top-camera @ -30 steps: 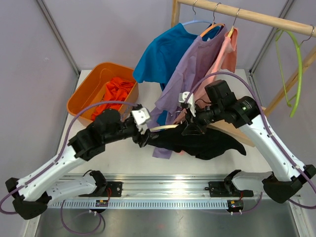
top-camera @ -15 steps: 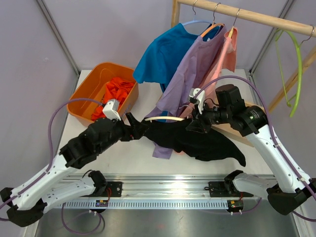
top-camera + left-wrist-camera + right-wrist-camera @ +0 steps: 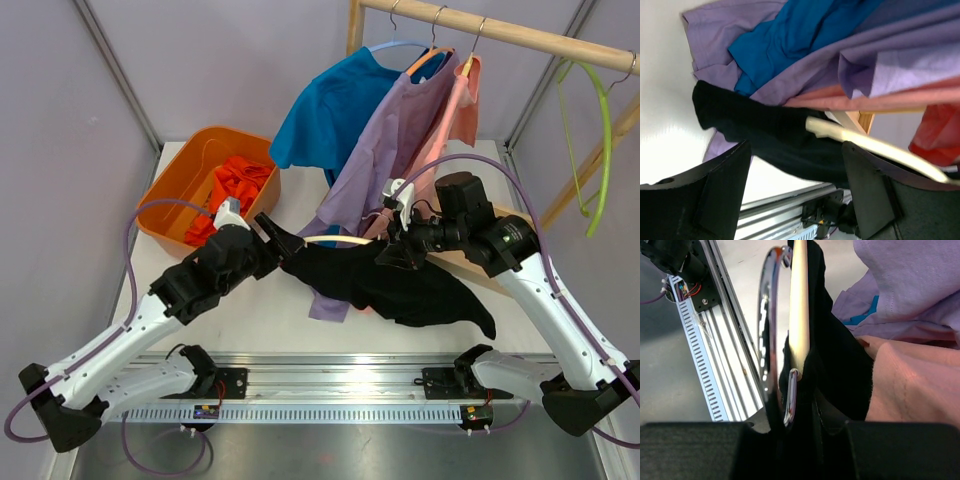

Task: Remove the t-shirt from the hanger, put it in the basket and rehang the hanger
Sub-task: Remove the tshirt from the hanger

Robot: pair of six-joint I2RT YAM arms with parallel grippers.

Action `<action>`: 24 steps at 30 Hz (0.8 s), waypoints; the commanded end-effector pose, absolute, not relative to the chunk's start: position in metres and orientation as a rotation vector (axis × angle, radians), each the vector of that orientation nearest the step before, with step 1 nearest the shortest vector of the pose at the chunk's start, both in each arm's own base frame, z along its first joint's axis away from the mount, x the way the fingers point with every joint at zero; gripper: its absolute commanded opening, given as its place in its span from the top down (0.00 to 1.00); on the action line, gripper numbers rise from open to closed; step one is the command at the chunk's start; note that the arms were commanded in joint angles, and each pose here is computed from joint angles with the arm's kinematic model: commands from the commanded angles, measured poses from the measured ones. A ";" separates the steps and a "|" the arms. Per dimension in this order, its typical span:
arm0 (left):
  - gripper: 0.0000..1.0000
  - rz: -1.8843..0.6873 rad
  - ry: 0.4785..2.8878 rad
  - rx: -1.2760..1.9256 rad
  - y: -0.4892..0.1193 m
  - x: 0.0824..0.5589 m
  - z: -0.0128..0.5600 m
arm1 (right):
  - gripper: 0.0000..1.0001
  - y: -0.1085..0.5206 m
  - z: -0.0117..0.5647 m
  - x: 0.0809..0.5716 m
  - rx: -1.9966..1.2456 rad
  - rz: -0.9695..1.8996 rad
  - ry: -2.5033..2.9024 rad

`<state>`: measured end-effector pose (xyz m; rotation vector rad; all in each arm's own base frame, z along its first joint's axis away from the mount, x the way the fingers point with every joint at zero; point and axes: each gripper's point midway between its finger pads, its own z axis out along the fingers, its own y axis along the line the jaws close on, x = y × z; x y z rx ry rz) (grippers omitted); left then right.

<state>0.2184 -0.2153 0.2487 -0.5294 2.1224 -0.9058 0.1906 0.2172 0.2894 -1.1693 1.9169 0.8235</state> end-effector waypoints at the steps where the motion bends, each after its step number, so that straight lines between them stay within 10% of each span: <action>1: 0.27 -0.994 2.084 -0.605 -0.230 0.236 0.253 | 1.00 0.224 0.310 0.193 -1.157 0.848 1.817; 24: 0.77 -0.752 2.086 -0.592 -0.211 0.273 0.219 | 1.00 0.222 0.314 0.183 -1.172 0.870 1.796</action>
